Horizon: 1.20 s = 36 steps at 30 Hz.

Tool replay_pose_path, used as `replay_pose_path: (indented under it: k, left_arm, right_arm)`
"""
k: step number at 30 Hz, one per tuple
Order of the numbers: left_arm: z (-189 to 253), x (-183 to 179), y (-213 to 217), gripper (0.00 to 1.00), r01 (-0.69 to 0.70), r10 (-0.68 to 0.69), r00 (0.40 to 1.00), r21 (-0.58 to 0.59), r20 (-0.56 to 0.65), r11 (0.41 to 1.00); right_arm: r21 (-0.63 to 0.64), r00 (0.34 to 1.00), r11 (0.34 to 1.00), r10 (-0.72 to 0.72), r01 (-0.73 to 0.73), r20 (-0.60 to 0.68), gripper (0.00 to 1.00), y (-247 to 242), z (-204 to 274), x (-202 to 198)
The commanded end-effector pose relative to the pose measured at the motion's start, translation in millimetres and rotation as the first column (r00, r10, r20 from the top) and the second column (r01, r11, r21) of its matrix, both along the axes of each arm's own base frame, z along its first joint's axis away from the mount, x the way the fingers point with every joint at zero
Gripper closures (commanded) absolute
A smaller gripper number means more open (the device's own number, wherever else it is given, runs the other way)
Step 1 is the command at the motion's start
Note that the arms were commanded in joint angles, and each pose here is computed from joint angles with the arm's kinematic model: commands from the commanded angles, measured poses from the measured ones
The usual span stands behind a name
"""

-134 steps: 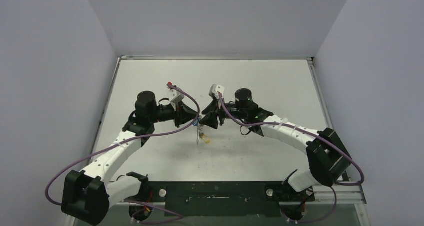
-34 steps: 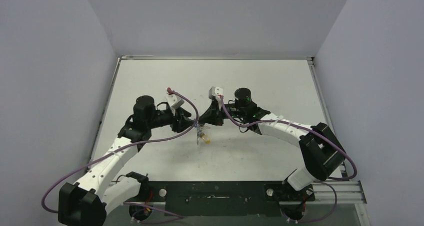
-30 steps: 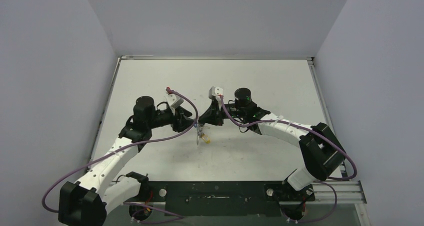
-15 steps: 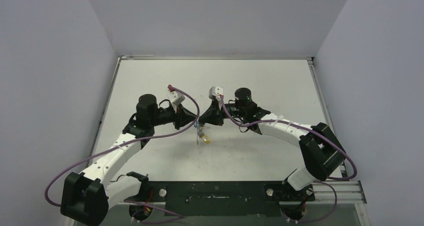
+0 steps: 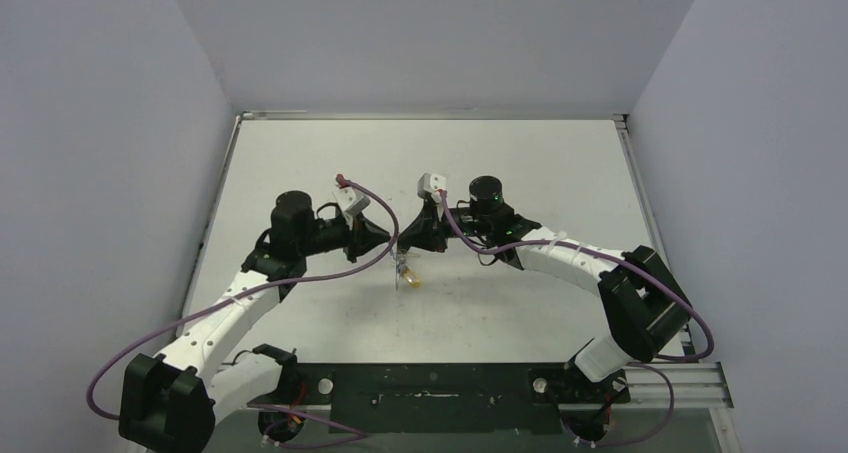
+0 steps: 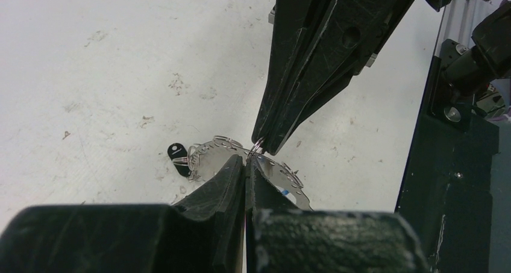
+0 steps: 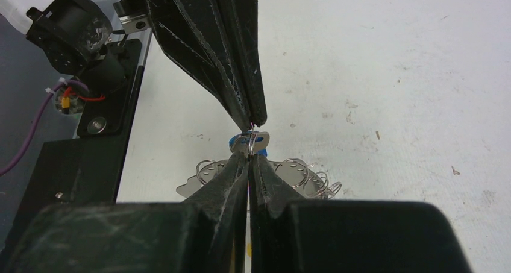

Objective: Put the keys on the keyring

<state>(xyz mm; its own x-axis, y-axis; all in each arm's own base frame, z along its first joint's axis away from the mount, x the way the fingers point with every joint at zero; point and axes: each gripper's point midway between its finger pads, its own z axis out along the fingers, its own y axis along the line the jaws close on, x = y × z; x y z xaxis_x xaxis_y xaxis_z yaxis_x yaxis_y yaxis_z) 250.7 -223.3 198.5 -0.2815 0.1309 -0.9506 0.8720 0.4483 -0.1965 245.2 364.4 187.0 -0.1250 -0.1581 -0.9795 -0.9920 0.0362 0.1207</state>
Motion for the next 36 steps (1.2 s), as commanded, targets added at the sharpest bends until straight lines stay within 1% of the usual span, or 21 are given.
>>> replay_pose_path:
  k: [1, 22, 27, 28, 30, 32, 34, 35, 36]
  left_arm:
    - [0, 3, 9, 1.0, -0.042, 0.04, 0.998, 0.043, 0.045, 0.998]
    - [-24, 6, 6, 1.0, -0.035, 0.036, 0.999, 0.055, -0.014, 0.998]
    - [-24, 7, 8, 1.0, -0.055, 0.055, 0.998, 0.06, -0.011, 0.997]
    - [-23, 9, 9, 0.98, -0.067, 0.067, 0.998, 0.061, -0.006, 0.996]
    - [-21, 12, 12, 0.71, -0.094, 0.094, 0.996, 0.067, 0.006, 0.993]
    - [-20, 16, 16, 0.53, -0.124, 0.123, 0.992, 0.075, 0.018, 0.989]
    - [-18, 19, 21, 0.39, -0.161, 0.158, 0.987, 0.082, 0.033, 0.984]
    - [-18, 21, 24, 0.35, -0.182, 0.179, 0.983, 0.089, 0.039, 0.979]
    - [-18, 23, 28, 0.32, -0.207, 0.204, 0.978, 0.095, 0.049, 0.974]
  right_arm:
    - [0.071, 0.995, 0.997, 0.01, -0.017, 0.096, 1.0, -1, 31, 1]
    - [0.075, 0.995, 0.997, 0.01, -0.017, 0.097, 1.0, -1, 33, 1]
    - [0.074, 0.995, 0.997, 0.008, -0.015, 0.095, 1.0, -1, 32, 1]
    - [0.074, 0.996, 0.997, 0.007, -0.014, 0.094, 1.0, -1, 32, 2]
    - [0.074, 0.996, 0.997, 0.004, -0.011, 0.093, 1.0, -1, 32, 2]
    - [0.074, 0.996, 0.997, -0.003, -0.003, 0.088, 1.0, -2, 33, 4]
    - [0.075, 0.996, 0.997, -0.007, 0.001, 0.085, 1.0, -2, 33, 5]
    - [0.075, 0.996, 0.997, -0.011, 0.004, 0.084, 1.0, -2, 33, 6]
    - [0.075, 0.996, 0.997, -0.016, 0.009, 0.083, 0.98, -3, 34, 7]
